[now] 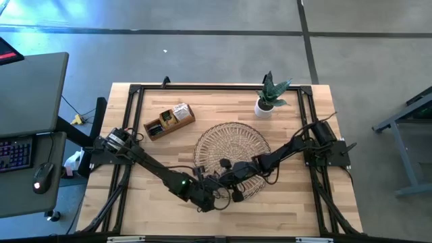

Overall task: Pick & Place Tea
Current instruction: Put the black tea bag into the left compartment of the wooden organizer

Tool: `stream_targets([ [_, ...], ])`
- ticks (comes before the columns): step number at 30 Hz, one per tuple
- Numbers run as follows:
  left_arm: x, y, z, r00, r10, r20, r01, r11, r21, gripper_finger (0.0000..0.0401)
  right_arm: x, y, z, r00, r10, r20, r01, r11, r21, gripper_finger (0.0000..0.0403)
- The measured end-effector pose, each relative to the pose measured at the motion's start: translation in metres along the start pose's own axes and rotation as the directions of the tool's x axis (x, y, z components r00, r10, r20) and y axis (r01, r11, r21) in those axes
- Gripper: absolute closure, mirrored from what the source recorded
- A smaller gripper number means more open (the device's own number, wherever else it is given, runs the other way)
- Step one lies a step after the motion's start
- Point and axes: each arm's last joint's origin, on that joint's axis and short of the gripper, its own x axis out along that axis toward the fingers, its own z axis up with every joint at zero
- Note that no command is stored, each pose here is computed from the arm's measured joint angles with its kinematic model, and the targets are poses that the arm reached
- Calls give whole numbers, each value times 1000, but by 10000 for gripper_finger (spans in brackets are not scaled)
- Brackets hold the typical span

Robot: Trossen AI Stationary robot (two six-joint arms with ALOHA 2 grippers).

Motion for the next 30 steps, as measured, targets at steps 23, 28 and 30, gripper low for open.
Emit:
stream_targets([
  [23,12,21,-4,951,-79,-298,62,996,-65,284,-1,-3,-11,991,-66,-114,70,997,30,400],
  [28,12,17,2,966,-100,-240,93,995,-41,251,-5,-2,-3,994,-64,-88,66,997,26,397],
  [30,10,17,5,967,-94,-238,87,995,-39,250,-10,1,3,996,-53,-78,52,999,-15,396],
])
